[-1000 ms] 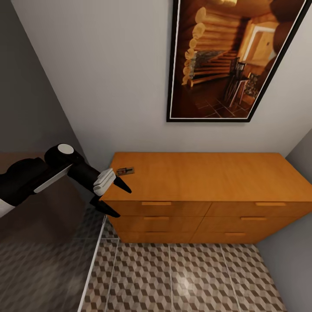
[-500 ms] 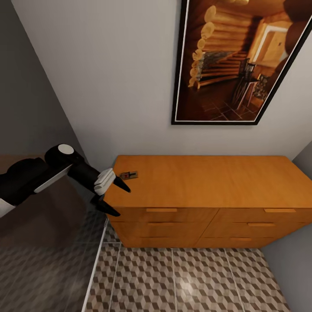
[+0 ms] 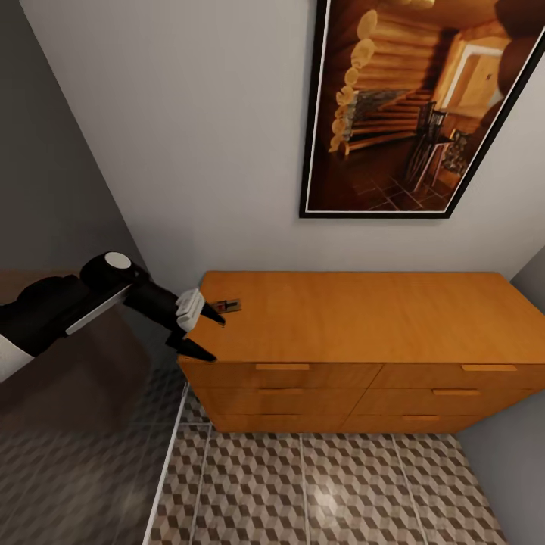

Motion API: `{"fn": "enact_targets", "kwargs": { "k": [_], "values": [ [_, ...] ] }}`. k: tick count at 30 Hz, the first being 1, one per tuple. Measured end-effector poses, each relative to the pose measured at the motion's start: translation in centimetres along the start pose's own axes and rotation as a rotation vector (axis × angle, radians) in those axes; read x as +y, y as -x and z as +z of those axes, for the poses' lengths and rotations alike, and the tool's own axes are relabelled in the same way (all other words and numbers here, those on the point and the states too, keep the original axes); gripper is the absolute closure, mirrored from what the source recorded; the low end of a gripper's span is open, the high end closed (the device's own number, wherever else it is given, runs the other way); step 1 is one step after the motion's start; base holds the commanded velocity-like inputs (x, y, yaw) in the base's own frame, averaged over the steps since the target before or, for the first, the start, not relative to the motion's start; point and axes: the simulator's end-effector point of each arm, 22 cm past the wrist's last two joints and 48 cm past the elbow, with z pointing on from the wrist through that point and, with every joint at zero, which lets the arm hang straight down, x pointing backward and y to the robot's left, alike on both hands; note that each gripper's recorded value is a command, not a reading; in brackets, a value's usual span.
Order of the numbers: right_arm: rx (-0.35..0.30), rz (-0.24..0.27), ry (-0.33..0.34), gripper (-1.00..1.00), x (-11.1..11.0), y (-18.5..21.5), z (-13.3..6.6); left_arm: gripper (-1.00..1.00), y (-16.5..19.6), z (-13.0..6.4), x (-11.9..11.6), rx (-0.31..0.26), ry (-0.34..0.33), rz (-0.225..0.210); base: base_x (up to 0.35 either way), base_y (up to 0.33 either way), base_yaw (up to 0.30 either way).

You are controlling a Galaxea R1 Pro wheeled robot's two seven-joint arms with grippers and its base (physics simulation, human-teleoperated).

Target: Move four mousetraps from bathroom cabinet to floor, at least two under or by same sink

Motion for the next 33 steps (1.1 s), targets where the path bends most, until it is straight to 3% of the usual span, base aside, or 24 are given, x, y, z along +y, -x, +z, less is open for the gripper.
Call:
{"fn": "enact_targets", "kwargs": {
  "k": [12, 33],
  "values": [
    [0.000, 0.000, 0.000, 1.00, 0.0, 0.0, 0.0, -1.00, 1.4, -1.6, 1.6, -0.045, 0.062, -0.005, 0.000, 0.000, 0.000],
    [-0.001, -0.001, -0.001, 1.00, -0.1, 0.0, 0.0, -1.00, 1.6, -0.7, 2.1, -0.043, 0.060, -0.009, 0.000, 0.000, 0.000]
  ]
}}
